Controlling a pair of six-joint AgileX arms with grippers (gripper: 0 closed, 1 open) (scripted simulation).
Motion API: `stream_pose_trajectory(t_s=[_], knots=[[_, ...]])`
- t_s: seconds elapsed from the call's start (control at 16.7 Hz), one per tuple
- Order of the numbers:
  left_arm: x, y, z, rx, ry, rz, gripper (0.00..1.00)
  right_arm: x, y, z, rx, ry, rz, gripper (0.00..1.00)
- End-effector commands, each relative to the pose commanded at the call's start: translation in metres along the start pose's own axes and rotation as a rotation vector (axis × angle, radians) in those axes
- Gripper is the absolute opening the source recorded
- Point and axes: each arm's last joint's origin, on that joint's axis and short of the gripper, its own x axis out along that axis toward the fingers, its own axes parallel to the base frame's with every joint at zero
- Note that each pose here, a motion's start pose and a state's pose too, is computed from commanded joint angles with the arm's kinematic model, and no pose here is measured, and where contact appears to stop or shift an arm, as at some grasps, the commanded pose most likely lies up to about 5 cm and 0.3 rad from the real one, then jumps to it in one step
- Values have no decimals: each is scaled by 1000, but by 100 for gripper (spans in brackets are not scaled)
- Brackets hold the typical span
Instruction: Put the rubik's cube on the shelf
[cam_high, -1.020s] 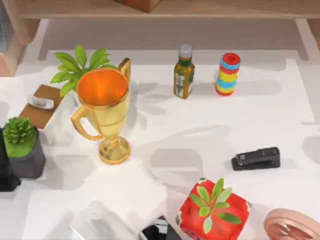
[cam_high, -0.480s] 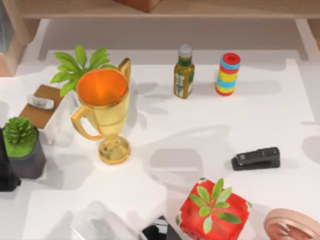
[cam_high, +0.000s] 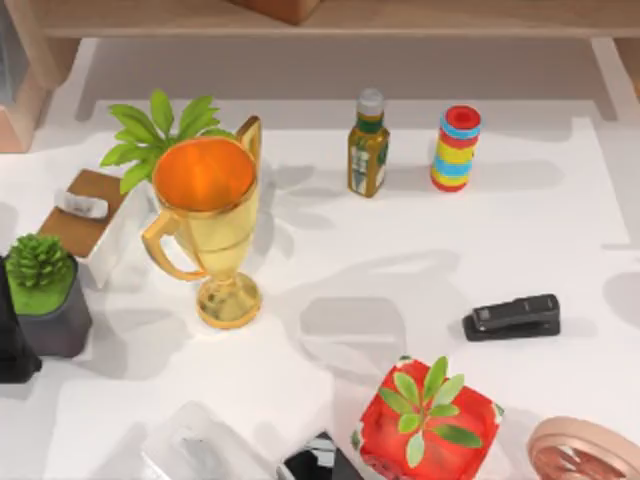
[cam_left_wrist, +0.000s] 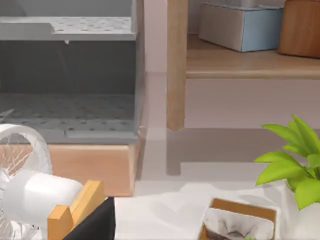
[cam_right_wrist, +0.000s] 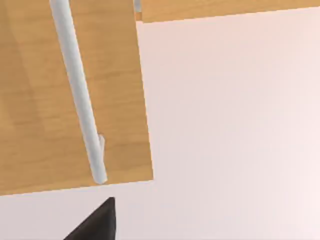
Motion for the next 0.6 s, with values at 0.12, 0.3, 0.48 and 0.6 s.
stream_pose_trajectory(t_s=[0.12,0.3,0.48,0.6], knots=[[0,0,0,0,0,0,100,16,-32,-26,65,81,-32,100],[0,0,0,0,0,0,100,52,-86,-48,217,151,-39,100],[0,0,0,0,0,0,100,96,-135,-46,423,193,37,100],[0,0,0,0,0,0,100,124,-161,-34,568,227,130,100]])
